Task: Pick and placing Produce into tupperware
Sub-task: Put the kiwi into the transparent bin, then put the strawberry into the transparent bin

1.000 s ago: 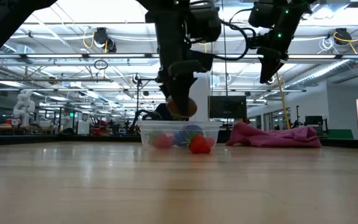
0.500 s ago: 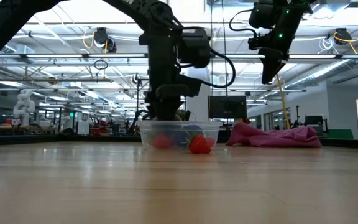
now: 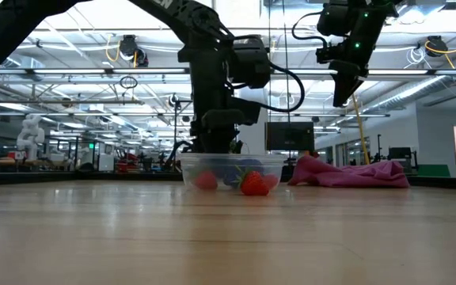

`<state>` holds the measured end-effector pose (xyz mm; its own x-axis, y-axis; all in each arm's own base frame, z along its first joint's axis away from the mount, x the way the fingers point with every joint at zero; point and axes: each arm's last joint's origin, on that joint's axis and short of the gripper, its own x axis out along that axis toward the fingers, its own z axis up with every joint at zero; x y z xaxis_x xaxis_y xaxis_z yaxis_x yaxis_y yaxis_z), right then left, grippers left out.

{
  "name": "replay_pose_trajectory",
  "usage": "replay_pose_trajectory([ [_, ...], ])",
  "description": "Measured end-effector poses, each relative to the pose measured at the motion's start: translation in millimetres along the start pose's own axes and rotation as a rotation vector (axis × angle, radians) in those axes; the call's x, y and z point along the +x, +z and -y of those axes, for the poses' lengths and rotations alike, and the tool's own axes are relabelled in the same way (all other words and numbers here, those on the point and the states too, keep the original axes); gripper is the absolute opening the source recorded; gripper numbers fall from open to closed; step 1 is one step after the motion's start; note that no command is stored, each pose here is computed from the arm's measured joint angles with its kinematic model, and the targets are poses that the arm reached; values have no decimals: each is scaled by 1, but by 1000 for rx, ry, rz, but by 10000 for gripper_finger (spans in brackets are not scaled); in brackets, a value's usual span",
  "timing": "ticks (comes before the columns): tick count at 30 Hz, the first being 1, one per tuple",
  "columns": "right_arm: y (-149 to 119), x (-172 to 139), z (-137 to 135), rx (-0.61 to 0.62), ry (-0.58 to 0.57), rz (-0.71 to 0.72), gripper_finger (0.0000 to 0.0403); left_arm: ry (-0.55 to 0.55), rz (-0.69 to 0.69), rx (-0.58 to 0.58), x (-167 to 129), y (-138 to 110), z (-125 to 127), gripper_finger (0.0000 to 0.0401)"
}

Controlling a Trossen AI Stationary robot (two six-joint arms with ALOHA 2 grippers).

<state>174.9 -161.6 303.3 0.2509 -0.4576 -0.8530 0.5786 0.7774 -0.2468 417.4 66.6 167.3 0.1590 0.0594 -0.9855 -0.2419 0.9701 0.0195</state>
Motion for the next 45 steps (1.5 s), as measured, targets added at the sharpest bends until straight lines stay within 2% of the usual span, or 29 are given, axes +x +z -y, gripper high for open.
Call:
replay_pose_trajectory([
  [11, 0, 0, 0, 1, 0, 2, 169, 27, 22, 41, -12, 0, -1, 344],
  [19, 0, 0, 0, 2, 0, 4, 169, 46, 150, 4, -64, -3, -2, 343],
  [23, 0, 0, 0, 2, 0, 4, 169, 16, 221, -60, -85, -7, 13, 340],
  [26, 0, 0, 0, 2, 0, 4, 169, -22, 223, -57, -82, -9, 41, 340],
  [29, 0, 0, 0, 1, 0, 4, 169, -51, 239, -1, -80, -13, 74, 340],
  [33, 0, 0, 0, 0, 0, 1, 169, -36, 242, 50, -79, -24, 105, 340],
  [37, -1, 0, 0, -2, 4, -14, 169, -25, 217, 1, -72, -32, 112, 340],
  [41, -2, 0, 0, 6, 5, -22, 169, -11, 179, -63, -56, -40, 108, 340],
  [45, -2, 0, 0, 6, 5, -22, 169, -58, 185, -86, -48, -40, 108, 340],
])
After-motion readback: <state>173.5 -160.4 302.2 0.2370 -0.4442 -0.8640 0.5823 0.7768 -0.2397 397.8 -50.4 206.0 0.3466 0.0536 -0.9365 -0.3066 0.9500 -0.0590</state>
